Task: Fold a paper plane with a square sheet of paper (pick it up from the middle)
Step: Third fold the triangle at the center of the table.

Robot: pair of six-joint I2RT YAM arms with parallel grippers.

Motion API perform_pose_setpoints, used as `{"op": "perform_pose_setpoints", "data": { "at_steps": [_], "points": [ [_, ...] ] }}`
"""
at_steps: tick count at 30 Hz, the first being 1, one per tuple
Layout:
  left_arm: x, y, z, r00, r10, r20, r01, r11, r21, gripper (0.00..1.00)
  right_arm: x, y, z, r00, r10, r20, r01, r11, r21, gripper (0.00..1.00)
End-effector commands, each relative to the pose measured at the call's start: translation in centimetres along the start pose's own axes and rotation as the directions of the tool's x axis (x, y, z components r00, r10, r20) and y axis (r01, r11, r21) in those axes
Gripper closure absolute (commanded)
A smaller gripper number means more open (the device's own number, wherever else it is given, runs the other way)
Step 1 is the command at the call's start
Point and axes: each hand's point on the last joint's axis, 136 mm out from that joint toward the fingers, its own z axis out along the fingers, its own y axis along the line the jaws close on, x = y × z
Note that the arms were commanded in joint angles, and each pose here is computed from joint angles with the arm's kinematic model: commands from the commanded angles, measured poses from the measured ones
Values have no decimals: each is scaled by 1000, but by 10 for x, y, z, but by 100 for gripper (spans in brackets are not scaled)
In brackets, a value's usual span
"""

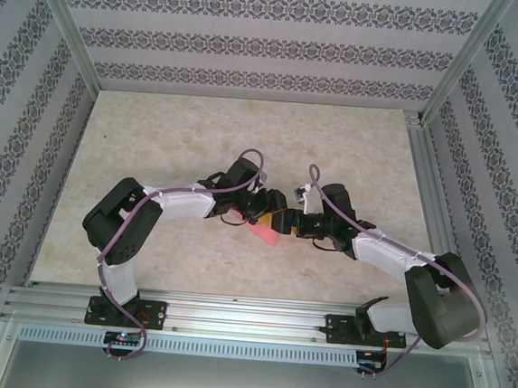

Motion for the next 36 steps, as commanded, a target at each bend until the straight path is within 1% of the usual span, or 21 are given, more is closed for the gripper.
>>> {"op": "perform_pose_setpoints", "data": {
  "at_steps": [1, 3, 6, 9, 10, 14, 25, 30, 33, 36],
  "points": [
    [3, 6, 5, 1000, -23, -9, 23, 999, -34, 42, -1, 3, 2, 1000, -10, 9, 11, 999, -43, 30],
    [3, 7, 3, 1000, -20, -6, 20, 999, -46, 48, -1, 2, 4, 1000, -9, 0, 9, 999, -41, 30],
    [4, 8, 2, 1000, -10, -13, 10, 998, -63, 52, -1, 2, 5, 1000, -3, -5, 3, 999, -44, 30],
    [3, 10, 1, 1000, 5, -17, -7, 996, -91, 54, -2, 3, 6, 1000, -5, -9, 5, 999, -49, 30],
    [3, 11, 0, 1000, 8, -16, -10, 995, -96, 56, -2, 2, 6, 1000, -3, -11, 3, 999, -46, 30],
    [3, 10, -1, 1000, 19, -17, -21, 995, -101, 64, -1, 2, 6, 1000, -1, -12, 0, 999, -45, 31],
    [6, 13, 6, 998, 24, -50, -29, 995, -98, 74, -1, 3, 9, 1000, 5, -28, -6, 999, -54, 30],
    [6, 12, 6, 998, 40, -57, -45, 994, -97, 85, -2, 2, 9, 1000, 3, -29, -5, 999, -47, 30],
    [8, 10, 5, 997, 49, -64, -55, 994, -91, 89, -2, 1, 9, 999, 2, -33, -4, 999, -42, 30],
    [9, 11, 6, 996, 57, -72, -63, 994, -88, 90, -2, 0, 9, 999, 4, -33, -5, 999, -33, 30]
  ]
}}
